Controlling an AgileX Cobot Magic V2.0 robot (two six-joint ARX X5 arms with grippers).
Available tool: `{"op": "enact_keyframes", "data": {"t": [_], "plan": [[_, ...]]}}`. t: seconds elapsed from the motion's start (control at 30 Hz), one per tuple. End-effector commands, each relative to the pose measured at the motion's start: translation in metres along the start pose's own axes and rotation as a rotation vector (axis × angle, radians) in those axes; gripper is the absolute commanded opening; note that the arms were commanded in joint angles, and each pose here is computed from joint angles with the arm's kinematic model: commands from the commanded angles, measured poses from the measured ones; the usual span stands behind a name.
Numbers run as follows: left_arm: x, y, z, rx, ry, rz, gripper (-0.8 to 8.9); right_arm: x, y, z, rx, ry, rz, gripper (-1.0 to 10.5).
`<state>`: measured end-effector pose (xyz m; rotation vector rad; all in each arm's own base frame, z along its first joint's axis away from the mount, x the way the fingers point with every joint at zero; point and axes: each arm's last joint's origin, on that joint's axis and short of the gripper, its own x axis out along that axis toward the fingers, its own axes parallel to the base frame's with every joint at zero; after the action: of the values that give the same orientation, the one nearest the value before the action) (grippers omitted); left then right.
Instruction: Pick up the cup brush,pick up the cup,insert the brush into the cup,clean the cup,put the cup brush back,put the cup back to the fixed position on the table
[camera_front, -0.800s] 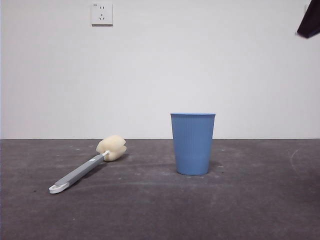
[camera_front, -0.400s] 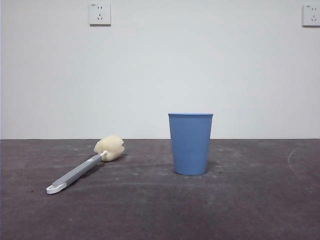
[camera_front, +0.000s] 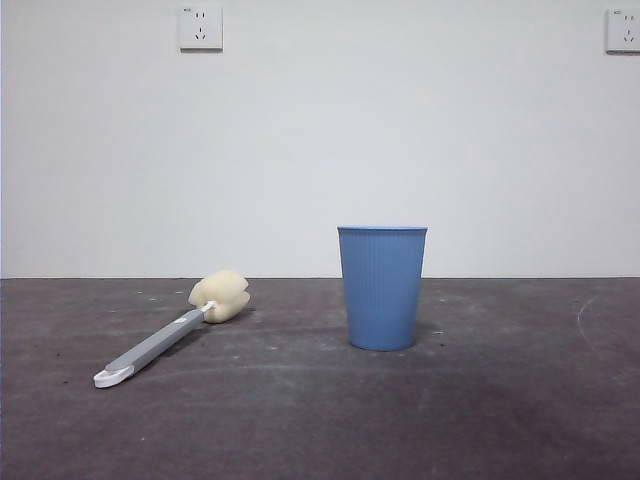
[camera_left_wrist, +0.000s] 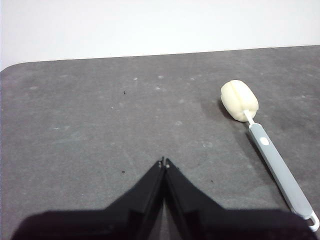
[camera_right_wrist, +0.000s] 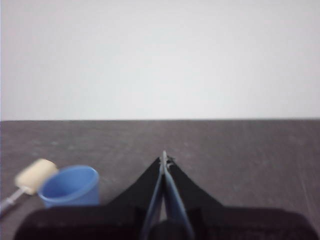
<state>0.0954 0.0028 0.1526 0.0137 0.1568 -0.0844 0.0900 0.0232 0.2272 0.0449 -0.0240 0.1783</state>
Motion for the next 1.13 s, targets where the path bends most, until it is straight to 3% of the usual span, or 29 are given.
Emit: {"op": "enact_keyframes", "data": {"t": [0.03,0.4,0.6,0.87,1.13], "plan": [[0.001,0.0,-0.004,-0.008,0.006,0.004,-0.03,0.002,-0.004,-0.019,0.021,0.018,-0.038,0.0],[0.001,0.0,-0.004,-0.008,0.006,0.004,-0.03,0.001,-0.017,-0.056,0.047,0.026,-0.159,0.0],[0.001,0.0,-0.004,-0.008,0.006,0.004,-0.03,0.001,-0.022,-0.077,0.067,0.172,-0.203,0.0],[0.001,0.0,-0.004,-0.008,0.006,0.004,-0.03,0.001,-0.019,-0.079,0.019,0.203,-0.084,0.0],[0.001,0.0,-0.004,-0.008,0.006,0.004,-0.03,0.001,-0.019,-0.079,0.022,0.206,-0.089,0.0]]}}
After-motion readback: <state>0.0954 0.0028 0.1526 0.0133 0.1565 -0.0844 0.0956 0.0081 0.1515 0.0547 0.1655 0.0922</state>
